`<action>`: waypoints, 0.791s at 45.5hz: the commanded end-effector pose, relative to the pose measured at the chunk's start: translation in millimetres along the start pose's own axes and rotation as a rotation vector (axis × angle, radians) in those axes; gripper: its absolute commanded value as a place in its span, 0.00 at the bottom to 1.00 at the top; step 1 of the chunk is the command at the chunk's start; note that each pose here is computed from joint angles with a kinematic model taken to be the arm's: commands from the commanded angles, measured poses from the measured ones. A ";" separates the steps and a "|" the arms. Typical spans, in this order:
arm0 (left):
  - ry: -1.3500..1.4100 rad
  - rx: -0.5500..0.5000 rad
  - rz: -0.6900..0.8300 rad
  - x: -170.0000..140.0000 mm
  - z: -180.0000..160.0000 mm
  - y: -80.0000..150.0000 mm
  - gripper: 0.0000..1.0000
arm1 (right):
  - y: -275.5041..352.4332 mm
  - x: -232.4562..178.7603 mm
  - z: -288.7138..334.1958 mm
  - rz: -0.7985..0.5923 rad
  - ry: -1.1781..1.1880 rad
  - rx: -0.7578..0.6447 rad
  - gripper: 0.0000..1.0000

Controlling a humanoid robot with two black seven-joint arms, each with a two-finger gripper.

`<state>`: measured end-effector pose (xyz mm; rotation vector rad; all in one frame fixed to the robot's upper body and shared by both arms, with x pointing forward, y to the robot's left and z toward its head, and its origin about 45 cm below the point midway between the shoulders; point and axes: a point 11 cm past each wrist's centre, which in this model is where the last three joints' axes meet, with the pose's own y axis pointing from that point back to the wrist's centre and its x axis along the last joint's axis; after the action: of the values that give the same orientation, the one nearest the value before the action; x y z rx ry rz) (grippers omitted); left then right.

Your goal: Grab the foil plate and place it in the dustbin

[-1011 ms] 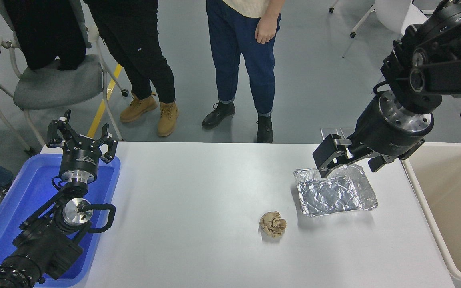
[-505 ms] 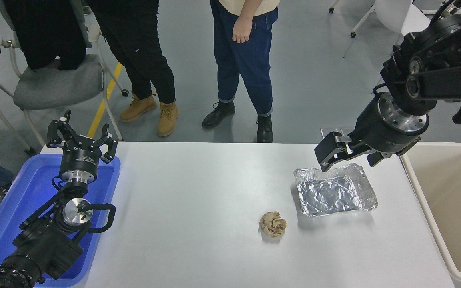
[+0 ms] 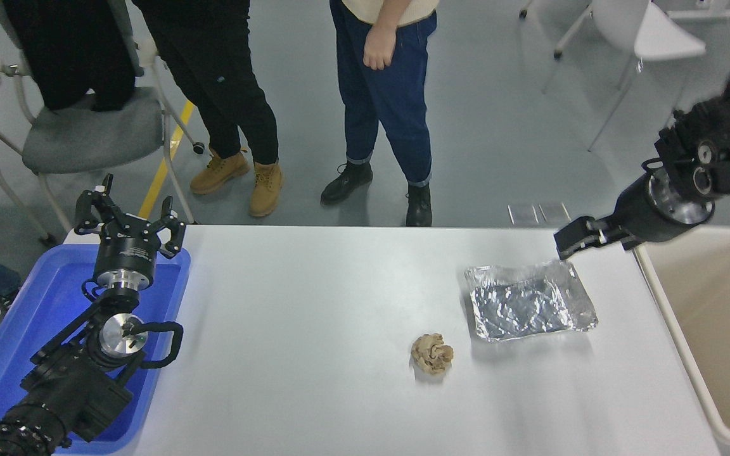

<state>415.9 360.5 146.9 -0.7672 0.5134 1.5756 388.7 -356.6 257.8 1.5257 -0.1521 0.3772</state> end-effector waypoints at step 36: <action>0.000 -0.001 -0.001 -0.5 0.3 -0.5 0.99 | -142.1 -37.8 44.0 0.264 -0.182 -0.026 1.00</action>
<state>416.3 360.5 147.6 -0.7684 0.5123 1.5750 406.2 -410.0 127.4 1.5021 -0.4465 0.4441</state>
